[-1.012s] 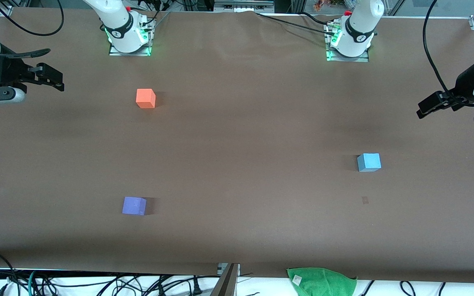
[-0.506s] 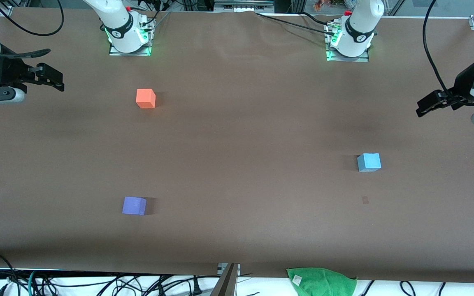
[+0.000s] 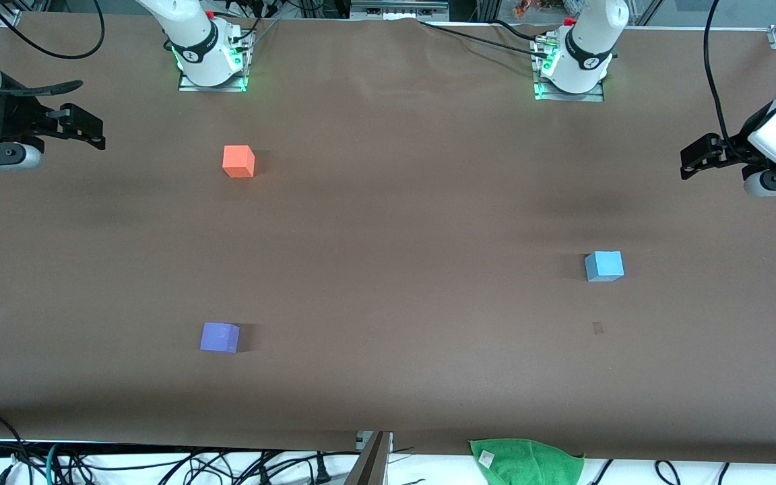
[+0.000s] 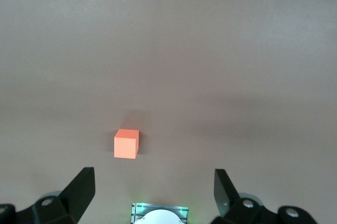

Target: Place blue block between orange and purple blocks

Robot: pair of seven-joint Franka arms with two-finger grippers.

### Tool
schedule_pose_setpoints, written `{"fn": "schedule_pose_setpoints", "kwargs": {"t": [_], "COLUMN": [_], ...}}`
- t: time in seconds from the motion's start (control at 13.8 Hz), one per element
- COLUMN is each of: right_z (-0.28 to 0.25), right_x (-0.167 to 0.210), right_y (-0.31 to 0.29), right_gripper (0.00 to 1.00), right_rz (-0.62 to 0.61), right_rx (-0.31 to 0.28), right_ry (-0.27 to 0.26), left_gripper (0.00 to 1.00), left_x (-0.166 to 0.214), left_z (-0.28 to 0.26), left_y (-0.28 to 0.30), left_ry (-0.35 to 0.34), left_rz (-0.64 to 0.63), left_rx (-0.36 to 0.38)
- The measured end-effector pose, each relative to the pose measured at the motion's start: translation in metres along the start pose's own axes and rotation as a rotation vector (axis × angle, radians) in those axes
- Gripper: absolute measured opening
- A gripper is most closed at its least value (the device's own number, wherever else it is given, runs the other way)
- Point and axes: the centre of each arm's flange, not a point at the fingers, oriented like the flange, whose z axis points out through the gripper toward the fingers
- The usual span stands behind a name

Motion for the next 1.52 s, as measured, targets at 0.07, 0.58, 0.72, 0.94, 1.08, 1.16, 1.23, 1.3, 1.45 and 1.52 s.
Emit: {"fn": "schedule_pose_setpoints", "kwargs": {"t": [0.07,0.58,0.72,0.94,1.08,1.16,1.23,1.3,1.45,1.52], "right_z": [0.0,0.0,0.0,0.0,0.0,0.0,0.0,0.0,0.0,0.0], "right_x": [0.0,0.0,0.0,0.0,0.0,0.0,0.0,0.0,0.0,0.0], "right_y": [0.0,0.002,0.002,0.002,0.002,0.002,0.002,0.002,0.002,0.002], "right_gripper": [1.0,1.0,1.0,1.0,1.0,1.0,1.0,1.0,1.0,1.0], "right_rz": [0.0,0.003,0.003,0.003,0.003,0.003,0.003,0.003,0.003,0.003], "right_rx": [0.0,0.0,0.0,0.0,0.0,0.0,0.0,0.0,0.0,0.0], "right_ry": [0.0,0.0,0.0,0.0,0.0,0.0,0.0,-0.001,-0.001,-0.001], "left_gripper": [1.0,1.0,1.0,1.0,1.0,1.0,1.0,1.0,1.0,1.0], "left_x": [0.0,0.0,0.0,-0.002,-0.005,-0.005,-0.005,-0.005,-0.001,0.003], "left_z": [0.0,-0.005,-0.009,-0.01,-0.012,-0.016,-0.022,-0.025,-0.022,-0.014], "left_y": [0.0,0.003,0.001,-0.005,-0.007,-0.01,-0.013,-0.017,-0.023,-0.027], "left_ry": [0.0,0.01,0.012,0.002,-0.018,-0.012,-0.002,0.005,-0.001,-0.015], "left_rz": [0.002,0.009,0.006,-0.003,-0.007,-0.011,-0.017,-0.025,-0.035,-0.041], "left_rx": [0.0,0.0,0.0,-0.001,-0.001,-0.001,-0.002,-0.002,-0.005,-0.013]}}
